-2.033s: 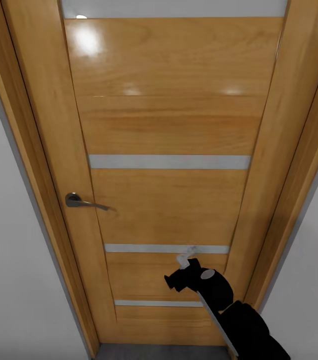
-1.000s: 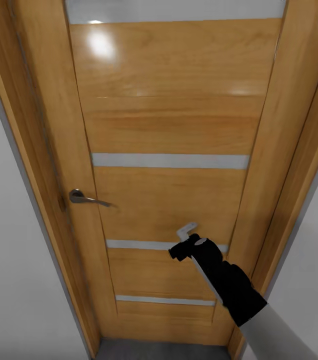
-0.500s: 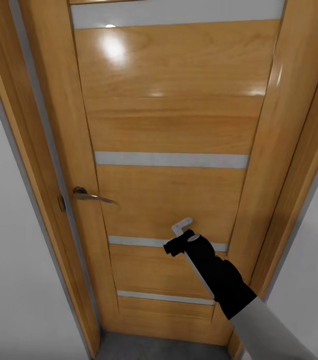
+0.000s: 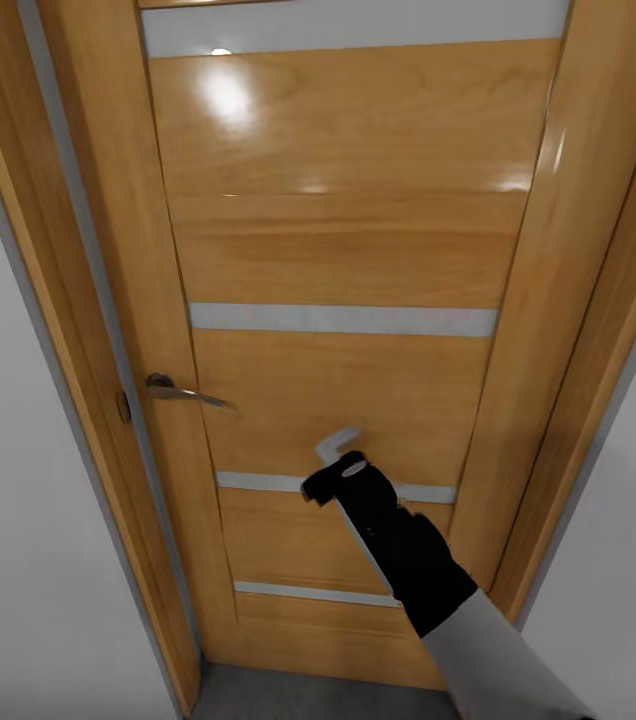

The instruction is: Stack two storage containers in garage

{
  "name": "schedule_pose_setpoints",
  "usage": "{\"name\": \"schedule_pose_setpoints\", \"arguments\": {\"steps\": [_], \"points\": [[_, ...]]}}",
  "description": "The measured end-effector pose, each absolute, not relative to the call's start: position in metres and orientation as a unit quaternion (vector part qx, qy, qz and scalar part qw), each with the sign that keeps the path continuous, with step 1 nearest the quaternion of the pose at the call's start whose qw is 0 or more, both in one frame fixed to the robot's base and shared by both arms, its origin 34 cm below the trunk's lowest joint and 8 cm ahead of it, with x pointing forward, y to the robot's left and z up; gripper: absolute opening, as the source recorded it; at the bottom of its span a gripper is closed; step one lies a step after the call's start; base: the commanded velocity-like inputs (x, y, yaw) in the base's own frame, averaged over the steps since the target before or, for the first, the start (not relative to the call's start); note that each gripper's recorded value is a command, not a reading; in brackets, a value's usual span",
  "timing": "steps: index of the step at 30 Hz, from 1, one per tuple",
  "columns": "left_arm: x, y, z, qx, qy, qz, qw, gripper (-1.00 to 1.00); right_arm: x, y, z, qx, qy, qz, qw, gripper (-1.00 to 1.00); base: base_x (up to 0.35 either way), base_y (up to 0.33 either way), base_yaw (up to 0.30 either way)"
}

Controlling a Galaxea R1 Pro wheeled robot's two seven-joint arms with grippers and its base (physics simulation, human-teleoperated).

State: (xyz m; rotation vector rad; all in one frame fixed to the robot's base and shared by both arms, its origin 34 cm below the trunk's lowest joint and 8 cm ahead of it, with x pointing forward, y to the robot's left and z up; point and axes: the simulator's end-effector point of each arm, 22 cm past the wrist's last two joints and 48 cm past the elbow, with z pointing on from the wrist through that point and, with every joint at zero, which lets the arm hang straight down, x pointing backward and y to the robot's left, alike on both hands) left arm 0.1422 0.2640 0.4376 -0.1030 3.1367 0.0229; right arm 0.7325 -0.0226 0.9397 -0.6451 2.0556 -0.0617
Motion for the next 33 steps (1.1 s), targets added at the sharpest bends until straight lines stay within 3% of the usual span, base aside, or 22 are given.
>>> {"name": "schedule_pose_setpoints", "arguments": {"steps": [11,33], "points": [[0.142,0.264,0.438,-0.033,0.999,0.007,0.001,1.0,0.804,-0.059,0.963,-0.255,0.84,-0.096,0.469,1.0,0.0,0.0,0.0],[0.141,0.264,0.438,-0.033,0.999,0.007,0.001,1.0,0.82,-0.082,1.021,-0.227,0.825,-0.161,0.492,1.0,0.0,0.0,0.0]]}}
